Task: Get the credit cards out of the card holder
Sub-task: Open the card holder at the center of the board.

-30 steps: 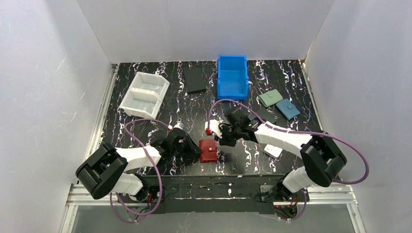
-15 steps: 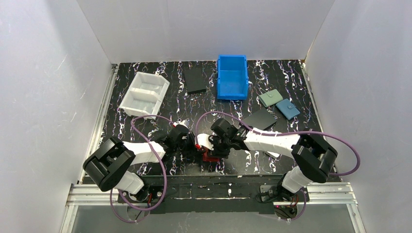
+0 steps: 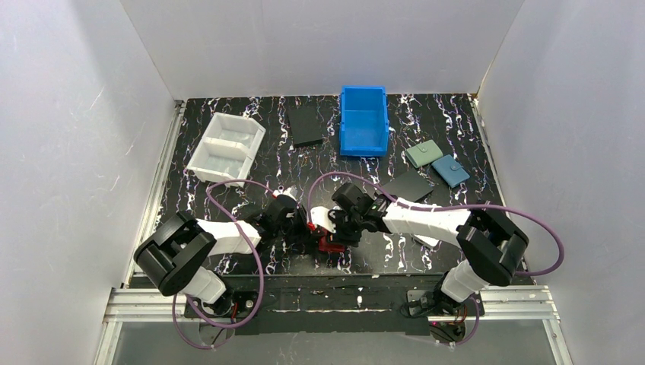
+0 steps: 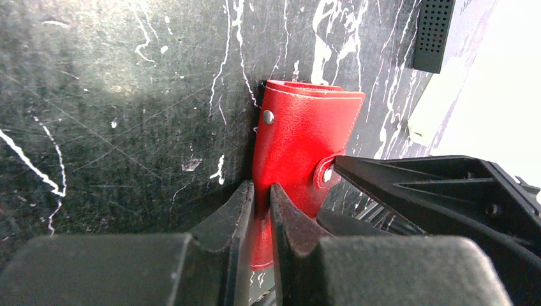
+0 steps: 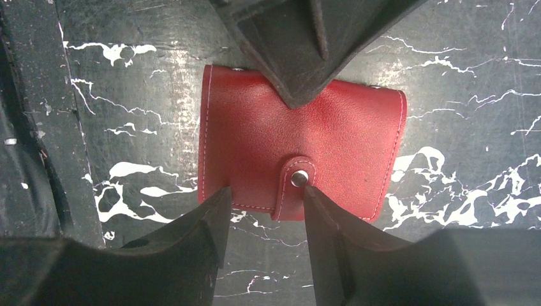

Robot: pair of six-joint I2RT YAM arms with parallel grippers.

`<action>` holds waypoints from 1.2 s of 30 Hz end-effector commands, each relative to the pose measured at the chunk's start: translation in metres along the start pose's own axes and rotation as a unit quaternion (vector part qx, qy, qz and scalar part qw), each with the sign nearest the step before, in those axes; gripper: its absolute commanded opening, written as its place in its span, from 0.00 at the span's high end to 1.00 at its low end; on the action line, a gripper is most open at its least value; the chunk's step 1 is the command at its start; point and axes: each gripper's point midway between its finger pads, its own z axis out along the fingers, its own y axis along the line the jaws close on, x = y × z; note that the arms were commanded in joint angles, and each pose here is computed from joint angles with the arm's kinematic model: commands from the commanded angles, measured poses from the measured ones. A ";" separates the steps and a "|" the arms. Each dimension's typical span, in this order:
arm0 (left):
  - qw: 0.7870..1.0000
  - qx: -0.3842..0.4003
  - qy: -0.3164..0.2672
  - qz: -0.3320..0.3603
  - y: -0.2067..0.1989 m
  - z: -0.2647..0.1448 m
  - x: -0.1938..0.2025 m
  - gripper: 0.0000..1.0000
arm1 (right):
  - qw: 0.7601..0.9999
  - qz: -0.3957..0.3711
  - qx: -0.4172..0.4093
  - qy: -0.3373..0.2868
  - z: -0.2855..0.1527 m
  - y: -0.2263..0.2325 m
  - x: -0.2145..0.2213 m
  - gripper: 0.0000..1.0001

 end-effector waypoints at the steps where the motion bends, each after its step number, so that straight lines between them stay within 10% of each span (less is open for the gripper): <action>1: 0.999 -0.020 0.043 0.007 0.011 0.004 0.023 0.96 | 0.998 -0.004 -0.005 -0.061 -0.011 -0.012 -0.027 0.46; 36: 0.998 -0.006 0.062 0.014 0.002 0.008 0.034 0.97 | 0.997 0.024 -0.017 -0.071 -0.013 -0.019 -0.022 0.45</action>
